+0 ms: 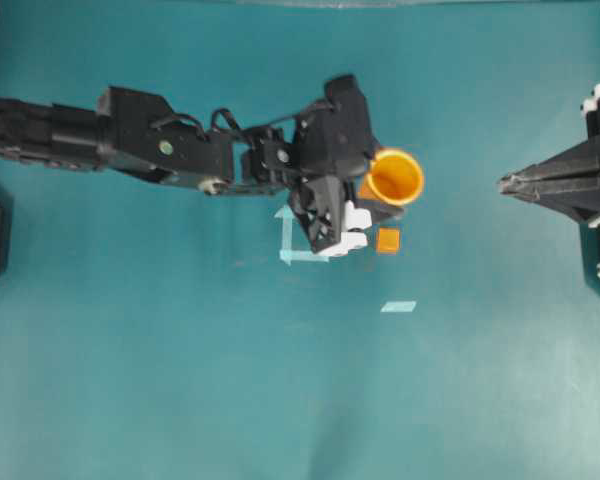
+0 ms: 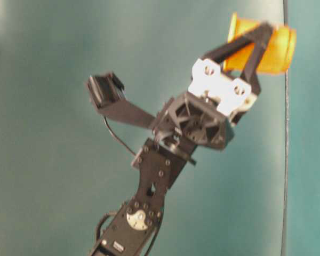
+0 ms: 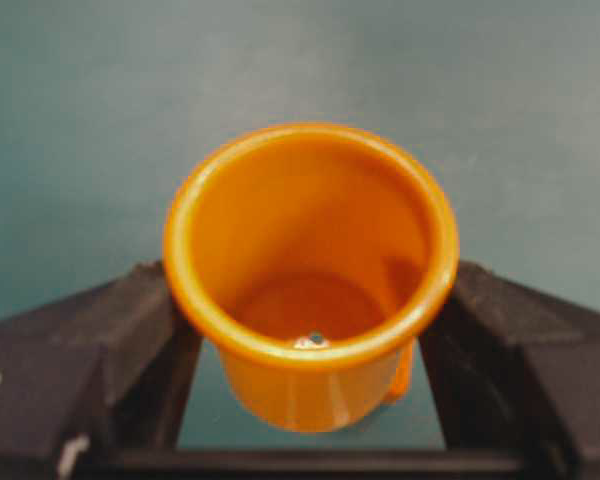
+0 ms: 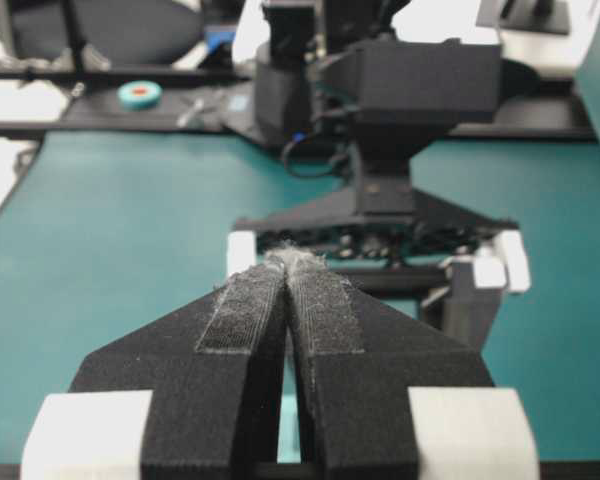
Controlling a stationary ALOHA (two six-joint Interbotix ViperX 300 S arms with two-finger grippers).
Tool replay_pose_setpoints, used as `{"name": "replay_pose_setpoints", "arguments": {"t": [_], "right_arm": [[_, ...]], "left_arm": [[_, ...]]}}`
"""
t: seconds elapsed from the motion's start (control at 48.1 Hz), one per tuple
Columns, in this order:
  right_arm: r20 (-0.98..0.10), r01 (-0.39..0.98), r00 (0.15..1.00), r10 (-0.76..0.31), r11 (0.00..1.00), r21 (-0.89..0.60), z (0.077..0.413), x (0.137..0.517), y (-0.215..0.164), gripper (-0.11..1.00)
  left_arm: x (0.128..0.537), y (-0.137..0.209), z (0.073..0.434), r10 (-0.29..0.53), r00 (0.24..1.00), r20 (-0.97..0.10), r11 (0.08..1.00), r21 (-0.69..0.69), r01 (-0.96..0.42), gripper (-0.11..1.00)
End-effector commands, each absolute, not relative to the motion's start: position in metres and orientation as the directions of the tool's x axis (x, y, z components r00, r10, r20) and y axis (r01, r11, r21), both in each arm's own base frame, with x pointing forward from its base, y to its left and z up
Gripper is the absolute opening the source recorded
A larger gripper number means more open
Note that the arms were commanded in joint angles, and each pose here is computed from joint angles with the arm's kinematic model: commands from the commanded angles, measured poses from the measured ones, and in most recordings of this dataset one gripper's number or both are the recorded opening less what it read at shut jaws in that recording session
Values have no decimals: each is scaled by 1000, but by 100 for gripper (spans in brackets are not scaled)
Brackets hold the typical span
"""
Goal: Move the cup toward the block with left arm.
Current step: 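Carry the held cup rightward over the orange cube, then hold the cup steady above the orange cube with the left gripper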
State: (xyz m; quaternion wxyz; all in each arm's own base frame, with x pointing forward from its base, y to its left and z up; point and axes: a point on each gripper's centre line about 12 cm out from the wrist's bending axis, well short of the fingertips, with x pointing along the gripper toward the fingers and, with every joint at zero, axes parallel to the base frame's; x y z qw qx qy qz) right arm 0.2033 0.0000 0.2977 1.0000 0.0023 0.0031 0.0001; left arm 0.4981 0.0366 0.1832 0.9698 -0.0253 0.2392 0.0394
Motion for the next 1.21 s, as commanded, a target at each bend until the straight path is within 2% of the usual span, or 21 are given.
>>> {"name": "replay_pose_setpoints", "arguments": {"t": [0.0,0.249,0.478,0.81,1.185], "right_arm": [[25,0,1000,0,1000,5,310,205,0,0],[25,0,1000,0,1000,5,310,205,0,0],[25,0,1000,0,1000,5,310,205,0,0],[29,0,1000,0,1000,5,312,205,0,0],[31,0,1000,0,1000,5,312,205,0,0]], "left_arm": [[508,32,202,56,907,-416,997,-27,-74,63],[515,18,189,30,923,-383,999,-28,-44,63],[513,16,187,27,958,-286,999,-30,-37,63],[497,15,163,26,946,-324,999,-30,-37,63],[503,19,161,33,961,-274,999,-31,-43,63]]}}
